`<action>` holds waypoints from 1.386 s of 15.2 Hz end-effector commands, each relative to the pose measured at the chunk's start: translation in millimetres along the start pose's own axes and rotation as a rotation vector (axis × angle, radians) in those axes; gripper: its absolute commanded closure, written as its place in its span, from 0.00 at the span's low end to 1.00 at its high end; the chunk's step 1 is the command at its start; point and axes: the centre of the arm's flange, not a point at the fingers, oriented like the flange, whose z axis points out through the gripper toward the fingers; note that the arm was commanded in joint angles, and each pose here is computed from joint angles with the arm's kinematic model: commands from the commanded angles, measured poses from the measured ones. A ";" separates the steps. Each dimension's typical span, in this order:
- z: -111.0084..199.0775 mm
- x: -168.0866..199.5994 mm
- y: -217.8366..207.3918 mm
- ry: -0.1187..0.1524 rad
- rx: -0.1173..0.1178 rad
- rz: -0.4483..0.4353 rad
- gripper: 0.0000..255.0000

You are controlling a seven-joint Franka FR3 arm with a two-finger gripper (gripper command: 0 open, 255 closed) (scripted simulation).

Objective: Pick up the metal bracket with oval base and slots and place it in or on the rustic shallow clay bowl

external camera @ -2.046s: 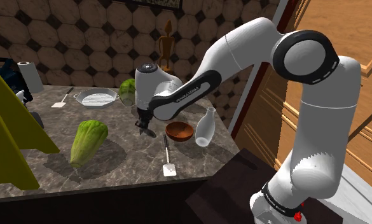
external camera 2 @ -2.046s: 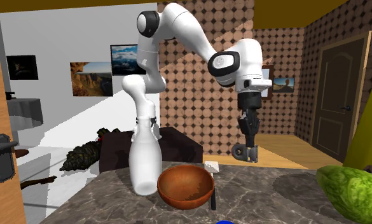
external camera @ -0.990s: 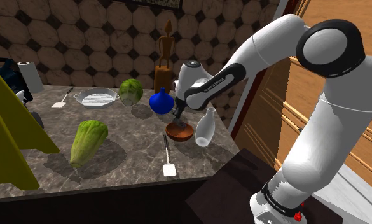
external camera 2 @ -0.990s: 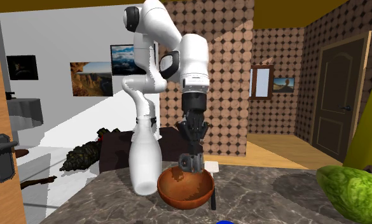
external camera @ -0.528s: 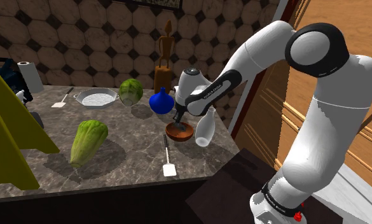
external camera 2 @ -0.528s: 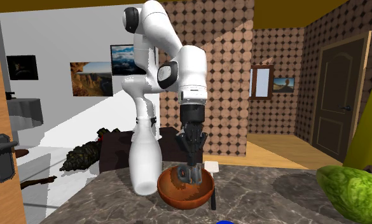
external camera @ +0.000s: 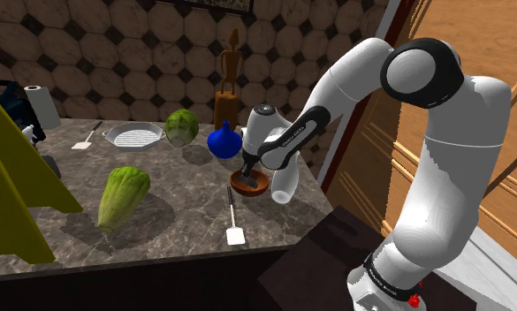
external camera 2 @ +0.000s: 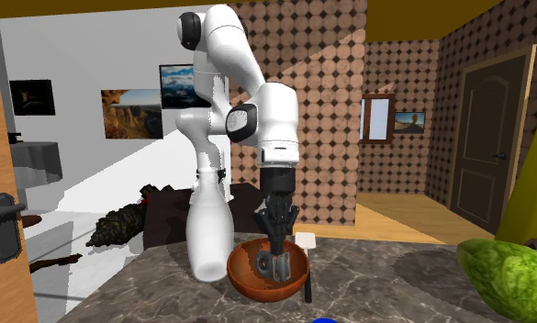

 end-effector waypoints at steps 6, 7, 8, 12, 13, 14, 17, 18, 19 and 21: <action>0.5 -0.3 -0.5 0.000 0.000 0.000 0.00; 0.5 -0.3 -0.5 0.000 0.000 0.000 0.00; 0.5 -0.3 -0.5 0.000 0.000 0.000 0.00; -12.7 -0.3 -0.5 0.000 0.000 0.000 0.00; -25.9 -0.3 -0.5 0.000 0.000 0.000 0.00; -39.1 -0.3 -0.6 0.000 0.000 0.000 0.00; -49.5 -0.3 -0.6 0.000 0.000 0.000 0.00; -49.5 -0.3 -0.6 0.000 0.000 0.000 0.00; -49.5 -0.3 -0.6 0.000 0.000 0.000 0.00; -49.5 -0.3 -0.6 0.000 0.000 0.000 0.00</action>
